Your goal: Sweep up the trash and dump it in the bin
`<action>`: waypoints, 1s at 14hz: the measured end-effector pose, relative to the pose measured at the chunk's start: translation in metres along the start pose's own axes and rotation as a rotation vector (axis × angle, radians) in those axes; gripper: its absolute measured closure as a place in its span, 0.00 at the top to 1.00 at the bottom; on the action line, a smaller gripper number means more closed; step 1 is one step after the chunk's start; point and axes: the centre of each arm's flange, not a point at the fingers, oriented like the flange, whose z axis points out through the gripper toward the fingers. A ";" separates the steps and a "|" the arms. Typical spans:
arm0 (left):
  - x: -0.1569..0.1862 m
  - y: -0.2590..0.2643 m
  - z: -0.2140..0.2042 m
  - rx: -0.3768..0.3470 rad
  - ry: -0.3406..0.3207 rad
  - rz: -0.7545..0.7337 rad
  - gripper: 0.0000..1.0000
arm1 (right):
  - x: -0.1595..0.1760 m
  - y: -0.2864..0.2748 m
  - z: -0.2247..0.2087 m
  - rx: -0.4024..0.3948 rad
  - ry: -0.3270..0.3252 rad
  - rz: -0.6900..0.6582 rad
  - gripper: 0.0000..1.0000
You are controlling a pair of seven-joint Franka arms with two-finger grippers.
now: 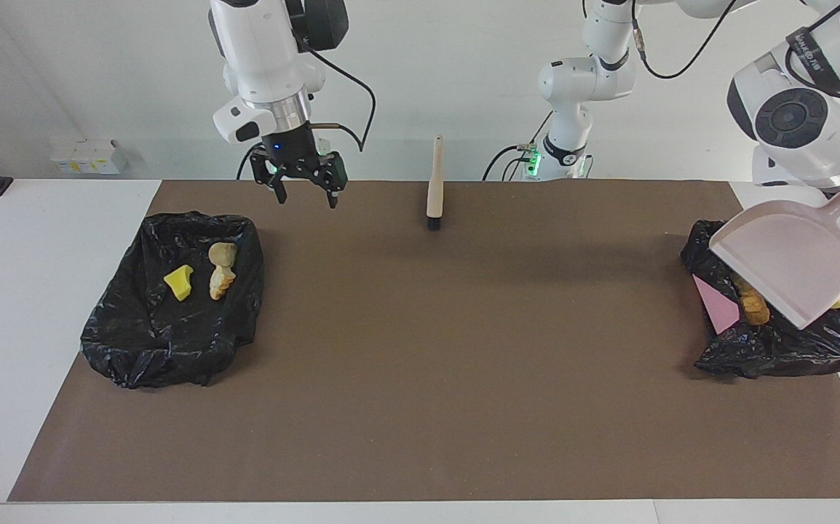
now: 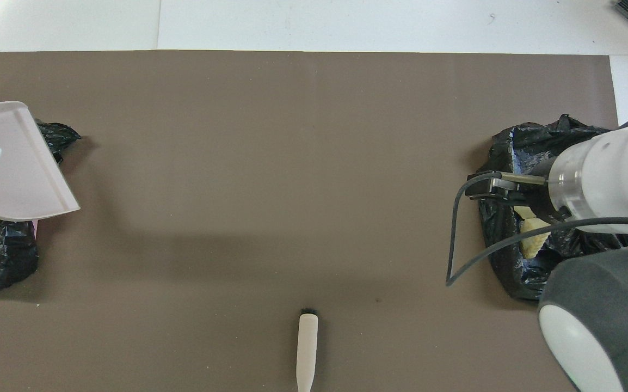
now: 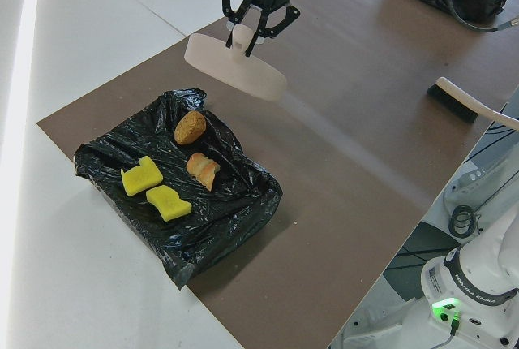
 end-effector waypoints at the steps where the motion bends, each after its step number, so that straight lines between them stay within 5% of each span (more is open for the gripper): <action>1: 0.010 0.010 -0.006 -0.043 0.053 -0.069 0.31 | 0.003 0.010 -0.007 -0.009 -0.009 0.019 1.00; 8: 0.063 0.070 -0.055 -0.382 0.300 -0.466 0.31 | 0.045 0.047 -0.021 -0.014 -0.045 0.097 1.00; 14: 0.129 0.151 -0.121 -0.471 0.378 -0.570 0.31 | 0.048 0.047 -0.021 -0.013 -0.045 0.098 1.00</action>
